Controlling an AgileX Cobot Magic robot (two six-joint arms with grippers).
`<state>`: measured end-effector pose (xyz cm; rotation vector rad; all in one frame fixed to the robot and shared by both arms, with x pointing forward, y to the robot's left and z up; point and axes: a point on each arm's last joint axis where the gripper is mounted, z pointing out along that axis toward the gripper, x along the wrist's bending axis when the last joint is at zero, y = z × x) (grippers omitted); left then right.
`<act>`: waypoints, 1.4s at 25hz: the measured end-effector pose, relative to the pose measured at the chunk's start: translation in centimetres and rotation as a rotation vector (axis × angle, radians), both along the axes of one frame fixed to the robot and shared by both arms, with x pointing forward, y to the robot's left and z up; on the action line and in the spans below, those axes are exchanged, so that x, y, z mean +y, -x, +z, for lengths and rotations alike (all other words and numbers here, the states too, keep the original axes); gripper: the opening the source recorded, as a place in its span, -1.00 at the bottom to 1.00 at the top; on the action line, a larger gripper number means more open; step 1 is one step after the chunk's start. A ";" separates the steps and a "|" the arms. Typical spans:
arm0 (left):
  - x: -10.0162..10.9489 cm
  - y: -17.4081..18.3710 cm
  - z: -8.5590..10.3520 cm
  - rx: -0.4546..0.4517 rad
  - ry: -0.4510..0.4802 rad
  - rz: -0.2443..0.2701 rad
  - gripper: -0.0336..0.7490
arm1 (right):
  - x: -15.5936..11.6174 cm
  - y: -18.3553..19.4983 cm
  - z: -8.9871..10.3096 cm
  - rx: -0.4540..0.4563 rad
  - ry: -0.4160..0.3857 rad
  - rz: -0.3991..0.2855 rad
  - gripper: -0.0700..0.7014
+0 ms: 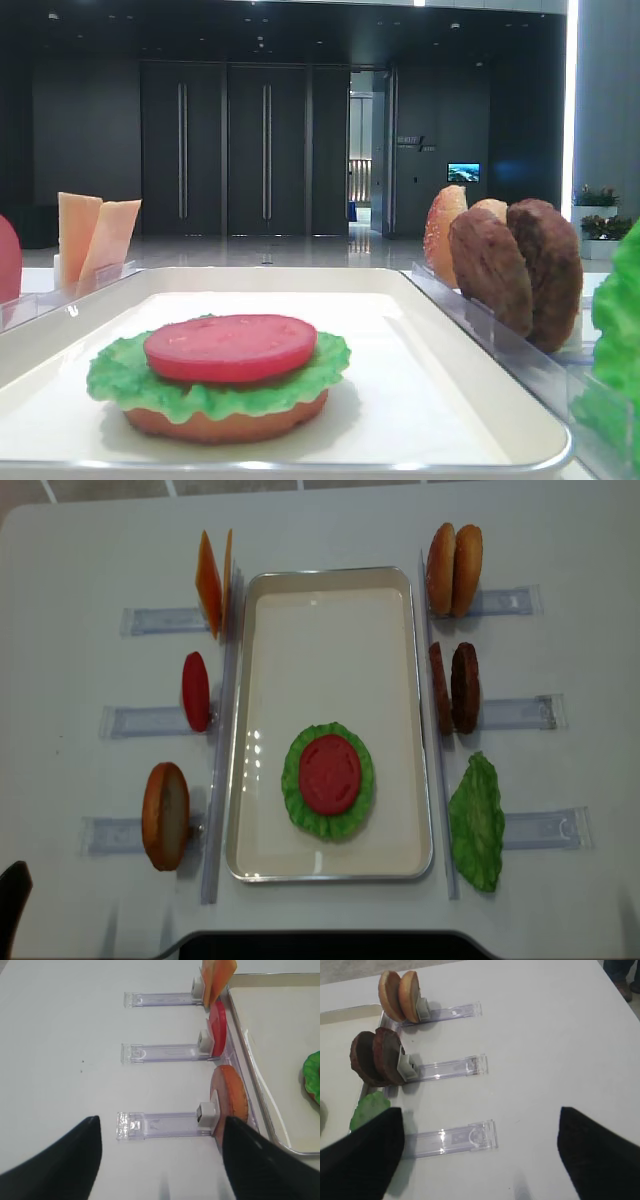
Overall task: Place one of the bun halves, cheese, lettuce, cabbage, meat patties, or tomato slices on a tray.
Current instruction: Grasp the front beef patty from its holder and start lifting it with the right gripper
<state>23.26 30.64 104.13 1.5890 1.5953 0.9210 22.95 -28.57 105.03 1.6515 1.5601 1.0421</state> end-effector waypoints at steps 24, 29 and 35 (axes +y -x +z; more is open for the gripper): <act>0.0 0.0 0.0 0.000 0.000 0.000 0.30 | 0.1 -5.1 2.6 0.241 0.007 0.083 0.71; 0.0 0.0 0.0 0.000 0.000 0.000 0.14 | 0.2 -10.4 4.2 0.438 -0.034 0.134 0.71; 0.0 0.0 0.0 0.000 -0.001 0.001 -0.01 | -0.3 -17.4 3.8 0.671 -0.051 0.160 0.71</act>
